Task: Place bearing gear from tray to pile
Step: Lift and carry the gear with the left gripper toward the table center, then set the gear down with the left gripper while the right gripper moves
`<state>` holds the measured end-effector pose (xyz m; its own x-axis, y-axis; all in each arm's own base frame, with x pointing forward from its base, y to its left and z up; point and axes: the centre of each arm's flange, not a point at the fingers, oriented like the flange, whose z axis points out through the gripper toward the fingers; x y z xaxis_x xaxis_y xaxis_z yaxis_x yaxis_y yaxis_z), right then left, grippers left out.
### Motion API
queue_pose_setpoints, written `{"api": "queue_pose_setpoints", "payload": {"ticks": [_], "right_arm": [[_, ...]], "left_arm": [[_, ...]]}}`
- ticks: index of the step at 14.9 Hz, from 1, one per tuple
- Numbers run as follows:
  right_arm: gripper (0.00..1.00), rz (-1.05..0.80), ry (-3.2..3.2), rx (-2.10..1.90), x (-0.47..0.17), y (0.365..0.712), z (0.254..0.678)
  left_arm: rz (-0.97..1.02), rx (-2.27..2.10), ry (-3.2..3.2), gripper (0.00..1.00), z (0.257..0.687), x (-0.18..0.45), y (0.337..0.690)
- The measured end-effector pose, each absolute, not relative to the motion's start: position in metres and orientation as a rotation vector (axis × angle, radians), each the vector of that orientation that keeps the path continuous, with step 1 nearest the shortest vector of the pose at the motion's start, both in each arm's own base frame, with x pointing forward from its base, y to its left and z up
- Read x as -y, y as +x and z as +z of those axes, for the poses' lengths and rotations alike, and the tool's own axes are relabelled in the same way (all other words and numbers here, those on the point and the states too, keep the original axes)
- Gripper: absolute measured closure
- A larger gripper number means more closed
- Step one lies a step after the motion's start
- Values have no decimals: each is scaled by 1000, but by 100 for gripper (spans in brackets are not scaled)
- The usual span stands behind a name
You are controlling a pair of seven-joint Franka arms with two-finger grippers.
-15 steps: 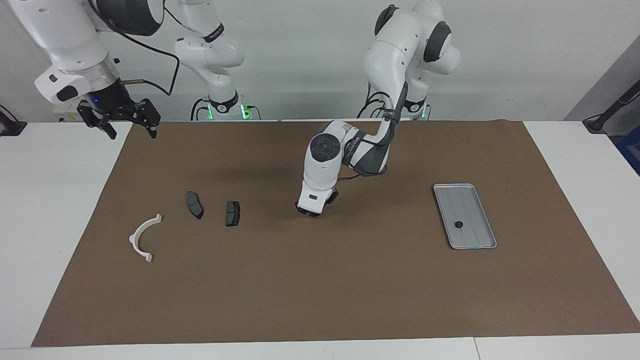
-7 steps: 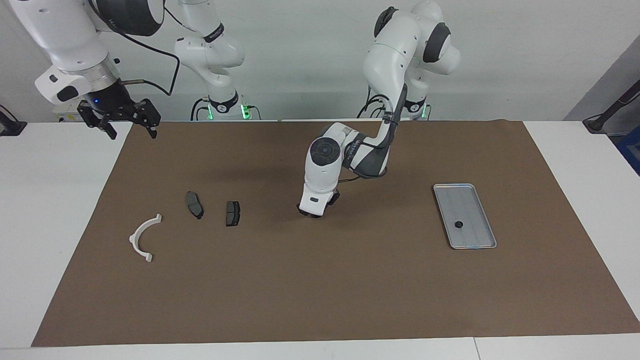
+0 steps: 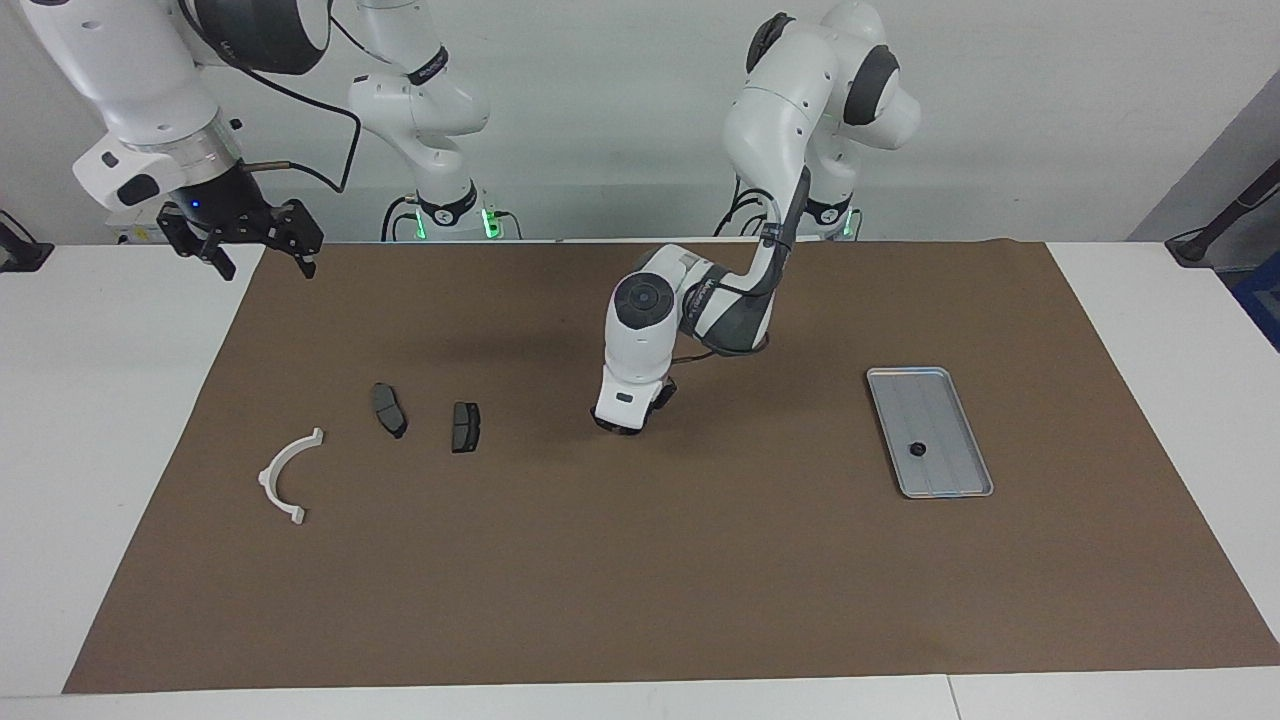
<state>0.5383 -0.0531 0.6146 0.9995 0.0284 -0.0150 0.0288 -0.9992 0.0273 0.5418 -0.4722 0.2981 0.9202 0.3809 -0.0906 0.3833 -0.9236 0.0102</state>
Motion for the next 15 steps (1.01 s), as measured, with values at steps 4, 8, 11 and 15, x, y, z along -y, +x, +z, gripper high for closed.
{"api": "queue_pose_setpoints", "payload": {"ticks": [4,8,11,15], "right_arm": [[0,3,3112,-50,52,542,613],[0,4,3111,-50,52,545,608],[0,32,3109,-51,52,550,606],[0,64,3106,-65,48,567,589]], "left_arm": [[-133,-624,3049,55,297,471,542],[-114,-666,3054,15,297,458,553],[-112,-695,3061,0,318,428,571],[-132,-619,3077,0,356,338,602]]}}
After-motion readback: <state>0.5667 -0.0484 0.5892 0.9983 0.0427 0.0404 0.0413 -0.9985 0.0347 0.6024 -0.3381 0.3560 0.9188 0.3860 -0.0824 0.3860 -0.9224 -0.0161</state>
